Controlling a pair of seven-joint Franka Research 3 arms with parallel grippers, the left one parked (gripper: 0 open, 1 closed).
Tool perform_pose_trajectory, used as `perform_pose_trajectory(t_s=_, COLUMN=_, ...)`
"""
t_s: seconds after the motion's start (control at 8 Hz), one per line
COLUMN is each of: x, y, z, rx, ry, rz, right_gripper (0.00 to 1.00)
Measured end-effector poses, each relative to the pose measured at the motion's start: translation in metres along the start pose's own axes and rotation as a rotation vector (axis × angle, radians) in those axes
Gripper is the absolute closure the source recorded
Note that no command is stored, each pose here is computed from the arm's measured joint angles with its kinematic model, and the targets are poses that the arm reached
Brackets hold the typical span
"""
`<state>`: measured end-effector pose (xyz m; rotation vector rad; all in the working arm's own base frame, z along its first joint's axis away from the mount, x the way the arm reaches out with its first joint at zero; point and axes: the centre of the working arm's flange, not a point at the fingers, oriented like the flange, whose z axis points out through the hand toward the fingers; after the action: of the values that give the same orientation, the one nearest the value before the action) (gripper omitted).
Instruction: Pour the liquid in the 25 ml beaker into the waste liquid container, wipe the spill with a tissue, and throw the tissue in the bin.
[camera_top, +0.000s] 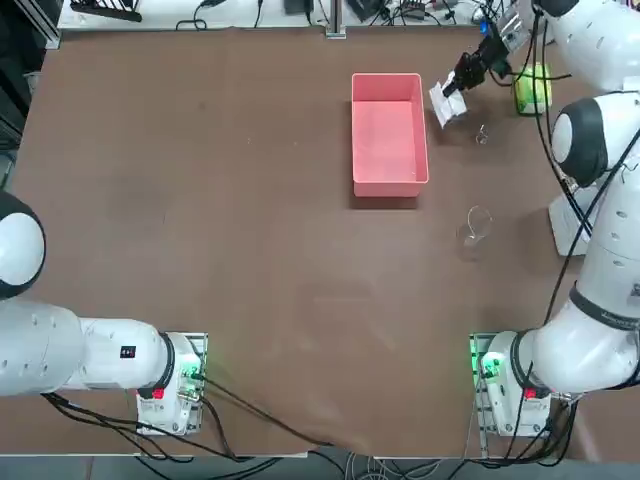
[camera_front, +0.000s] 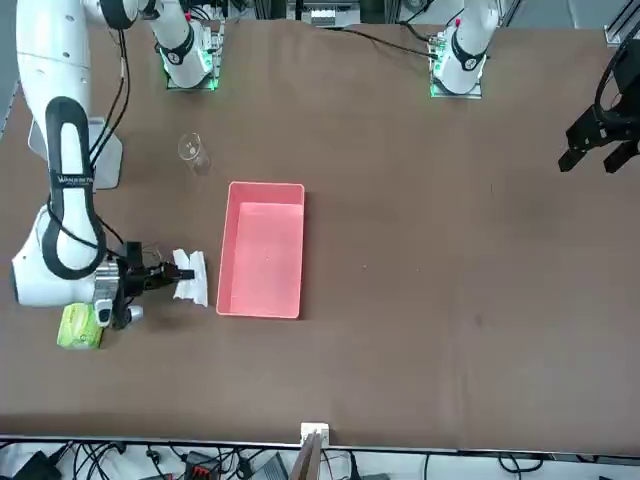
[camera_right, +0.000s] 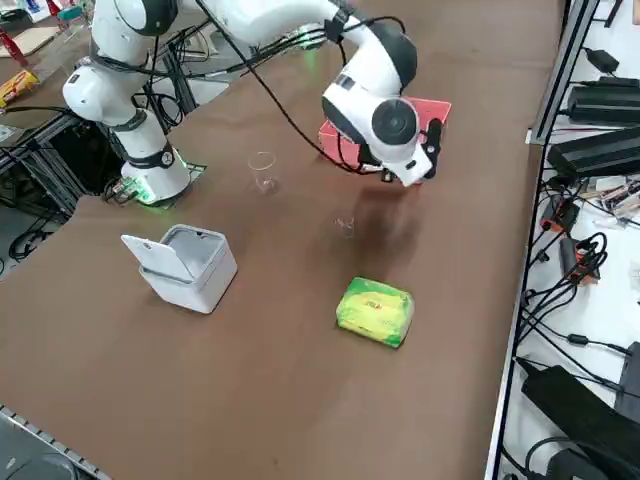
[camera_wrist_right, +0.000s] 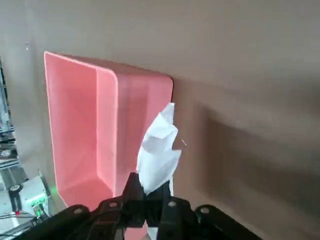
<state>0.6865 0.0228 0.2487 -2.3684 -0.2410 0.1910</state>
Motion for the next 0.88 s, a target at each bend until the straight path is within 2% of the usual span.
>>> perform_pose_trajectory(t_s=0.88, x=-0.01, y=0.011, z=0.039, rx=0.08, ry=-0.015, rz=-0.016, right_gripper=0.98)
